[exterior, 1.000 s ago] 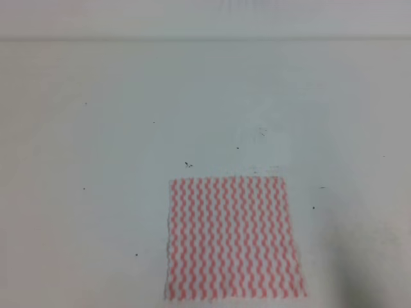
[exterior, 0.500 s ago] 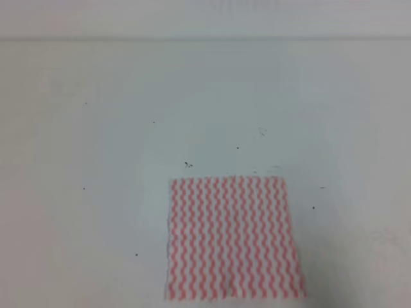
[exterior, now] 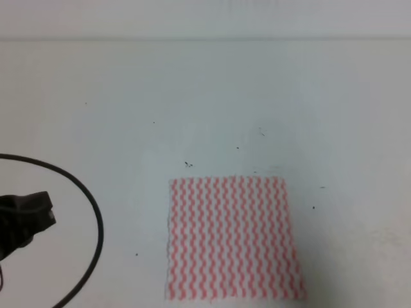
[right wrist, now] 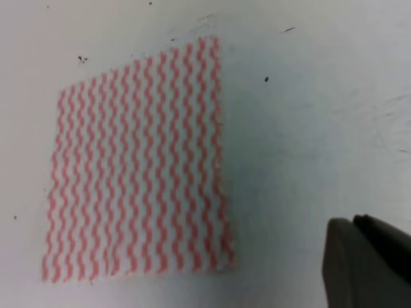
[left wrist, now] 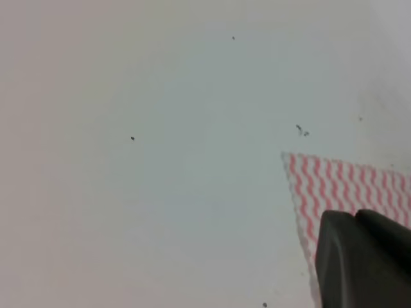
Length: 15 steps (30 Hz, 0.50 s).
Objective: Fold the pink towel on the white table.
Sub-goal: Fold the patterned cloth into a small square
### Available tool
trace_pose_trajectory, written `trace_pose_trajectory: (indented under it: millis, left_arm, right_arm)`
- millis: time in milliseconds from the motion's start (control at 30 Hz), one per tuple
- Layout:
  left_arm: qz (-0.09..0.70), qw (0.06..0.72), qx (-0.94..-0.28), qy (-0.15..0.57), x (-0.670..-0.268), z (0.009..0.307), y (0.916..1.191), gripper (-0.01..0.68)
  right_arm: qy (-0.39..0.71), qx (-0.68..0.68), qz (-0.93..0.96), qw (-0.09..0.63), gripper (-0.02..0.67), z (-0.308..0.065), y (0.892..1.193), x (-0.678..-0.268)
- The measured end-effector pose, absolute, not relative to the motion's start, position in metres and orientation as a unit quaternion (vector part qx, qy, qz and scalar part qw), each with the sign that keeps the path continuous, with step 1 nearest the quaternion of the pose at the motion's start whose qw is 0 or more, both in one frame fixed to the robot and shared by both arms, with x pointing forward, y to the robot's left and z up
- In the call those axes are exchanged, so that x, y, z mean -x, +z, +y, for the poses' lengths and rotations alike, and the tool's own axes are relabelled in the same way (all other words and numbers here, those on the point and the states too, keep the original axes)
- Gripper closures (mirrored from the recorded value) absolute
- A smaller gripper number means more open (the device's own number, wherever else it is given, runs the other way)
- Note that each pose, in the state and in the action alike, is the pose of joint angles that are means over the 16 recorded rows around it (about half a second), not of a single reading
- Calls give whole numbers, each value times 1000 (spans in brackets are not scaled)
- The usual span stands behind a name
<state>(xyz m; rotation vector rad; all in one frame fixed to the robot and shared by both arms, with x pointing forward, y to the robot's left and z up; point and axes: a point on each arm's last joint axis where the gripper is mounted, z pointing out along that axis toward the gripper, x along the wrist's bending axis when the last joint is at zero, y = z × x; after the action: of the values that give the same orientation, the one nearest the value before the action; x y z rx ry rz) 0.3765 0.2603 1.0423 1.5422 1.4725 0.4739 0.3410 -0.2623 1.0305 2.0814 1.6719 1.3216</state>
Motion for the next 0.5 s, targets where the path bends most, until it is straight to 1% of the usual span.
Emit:
trace_pose_trajectory:
  millis: [200,500]
  left_arm:
    - [578,449,-664,152,-392,250,1033,676]
    - [536,482,-682,120,-400,238,1031,676]
  right_arm:
    - [430,-696,574,33,667,-255,1025,-353]
    - [452,-680,576,-28,667,-242,1021,-368]
